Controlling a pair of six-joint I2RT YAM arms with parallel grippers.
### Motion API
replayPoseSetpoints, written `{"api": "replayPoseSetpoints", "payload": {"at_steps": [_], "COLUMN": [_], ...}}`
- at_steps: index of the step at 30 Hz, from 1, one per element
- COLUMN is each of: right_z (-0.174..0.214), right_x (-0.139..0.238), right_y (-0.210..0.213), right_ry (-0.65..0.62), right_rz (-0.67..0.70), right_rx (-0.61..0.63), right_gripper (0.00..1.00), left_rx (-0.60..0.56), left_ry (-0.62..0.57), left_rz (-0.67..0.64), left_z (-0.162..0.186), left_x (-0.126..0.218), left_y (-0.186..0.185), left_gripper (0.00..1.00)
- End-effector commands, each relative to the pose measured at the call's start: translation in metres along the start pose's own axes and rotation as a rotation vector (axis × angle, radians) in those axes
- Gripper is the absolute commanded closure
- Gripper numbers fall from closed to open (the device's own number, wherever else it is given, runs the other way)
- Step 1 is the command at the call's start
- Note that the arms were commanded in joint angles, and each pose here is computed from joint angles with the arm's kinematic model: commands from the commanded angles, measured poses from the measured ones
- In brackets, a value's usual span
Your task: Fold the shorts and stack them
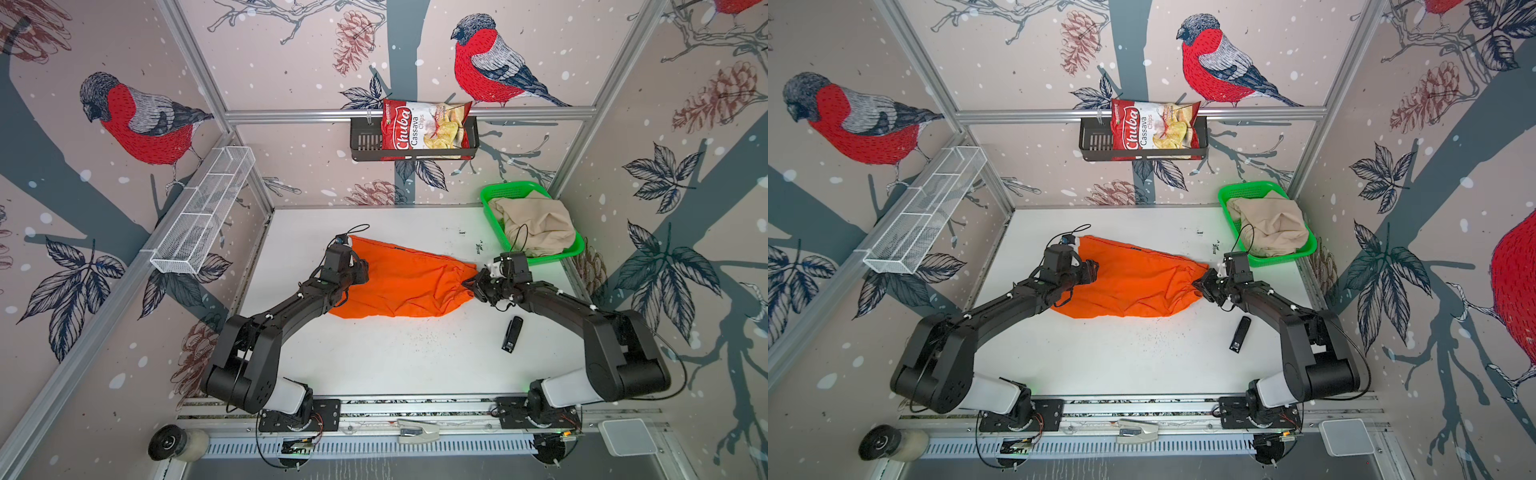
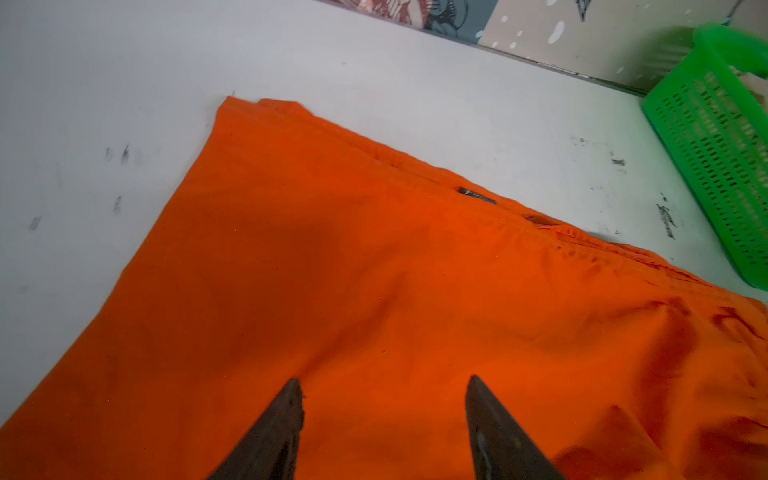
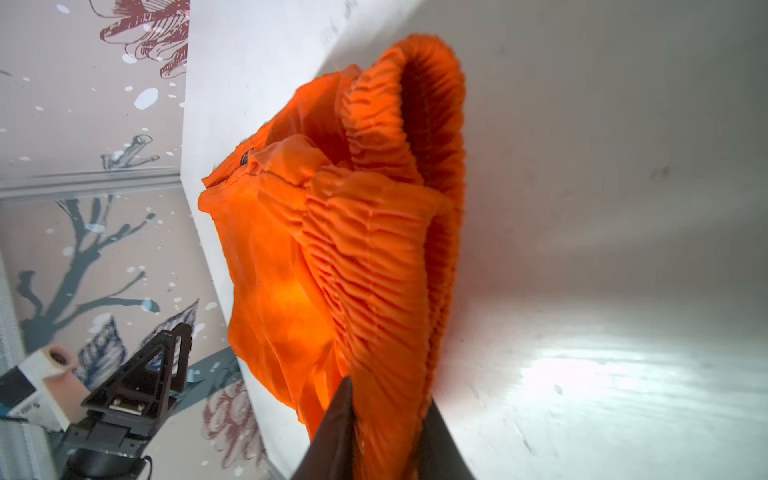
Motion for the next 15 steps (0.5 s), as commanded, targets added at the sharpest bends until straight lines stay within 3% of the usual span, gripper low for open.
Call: {"api": "replayPoseSetpoints", "payload": {"at_steps": [1, 15], "right_z": [-0.002, -0.047], "right_x": [0.01, 0.045], "right_y": [0.001, 0.051], "right_ry": [0.012, -0.084], "right_rz": [0.092, 0.18], "right_rx": [0.072, 0.233], "right_gripper": [0.76, 0.79], "left_rx": [0.065, 0.151], "left_ry": [0.078, 0.221], "left_rz": [0.015, 0.023], "left_z": [0.006, 0.024], "left_x": [-0.003, -0.024], "left_y": [0.01, 0.021], "left_gripper": [0.38, 0.39]}}
Point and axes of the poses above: each gripper's point midway between its finger pads, its own x axis back along the fingers, its own y axis along the line the jaws close on, z = x × y, the point moved 6 cm from there along x, back along the fingers, and after that the axes turned 4 degrees about x, right-handed, at the moved point
